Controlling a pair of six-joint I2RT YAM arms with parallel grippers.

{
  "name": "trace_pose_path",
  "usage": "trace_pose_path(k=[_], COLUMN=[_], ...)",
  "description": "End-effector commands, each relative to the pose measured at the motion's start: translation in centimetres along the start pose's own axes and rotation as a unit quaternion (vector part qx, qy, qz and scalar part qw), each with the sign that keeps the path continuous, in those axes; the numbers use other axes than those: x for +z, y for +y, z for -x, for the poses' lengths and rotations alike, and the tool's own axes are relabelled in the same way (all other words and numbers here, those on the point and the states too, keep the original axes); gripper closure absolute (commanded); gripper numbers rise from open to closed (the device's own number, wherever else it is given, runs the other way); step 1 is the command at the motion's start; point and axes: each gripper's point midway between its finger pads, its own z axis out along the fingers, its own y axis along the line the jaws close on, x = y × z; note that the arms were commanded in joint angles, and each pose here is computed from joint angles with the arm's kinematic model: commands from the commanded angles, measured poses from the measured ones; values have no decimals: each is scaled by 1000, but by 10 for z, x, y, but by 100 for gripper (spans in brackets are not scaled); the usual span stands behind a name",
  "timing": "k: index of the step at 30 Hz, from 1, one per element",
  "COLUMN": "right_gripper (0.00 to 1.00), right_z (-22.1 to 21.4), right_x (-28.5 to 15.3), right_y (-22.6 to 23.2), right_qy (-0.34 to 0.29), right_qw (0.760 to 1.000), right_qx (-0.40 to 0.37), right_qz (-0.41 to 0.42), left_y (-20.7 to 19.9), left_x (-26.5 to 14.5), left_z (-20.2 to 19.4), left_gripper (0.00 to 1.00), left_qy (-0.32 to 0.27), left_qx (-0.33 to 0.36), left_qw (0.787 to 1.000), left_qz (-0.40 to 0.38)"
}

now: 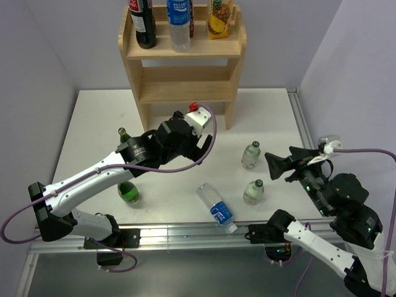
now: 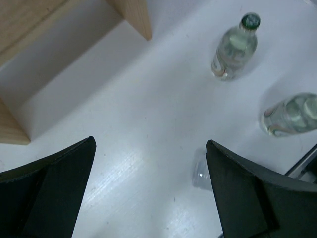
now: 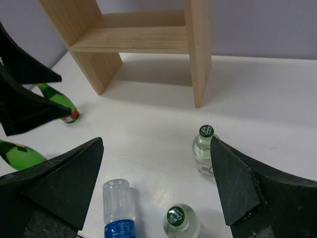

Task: Place and organize the beverage onto the shelf
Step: Pick up the drink from the center of the board.

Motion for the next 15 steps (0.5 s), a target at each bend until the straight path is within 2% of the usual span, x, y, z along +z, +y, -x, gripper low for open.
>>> trace_pose_path(k=[1,6,9,11,15], right_gripper=[5,5,5,5,4], right_z=[13,11,9,7,4], right_x=[-16,-24,-27,-29,-35], right_y=[-6,-11,-12,-13,-14], right_qy=[-34,-36,-28,-26,-31], right_qw=[999,999,1000,1000,999], right_qx=[13,11,8,9,6], right_qz=[4,5,5,5,14], left_y=[-2,-24,-41,-64,-99], left_x=[-3,-1,-5,-13,-28], left_z=[-39,-86,-105,-123,-150], left_gripper=[0,0,0,1,1], left_qy=[68,116,108,112,114], left_qx=[25,85,150,206,268], left_qw=[997,990,982,968,937], left_qz=[14,-7,-29,-89,-191])
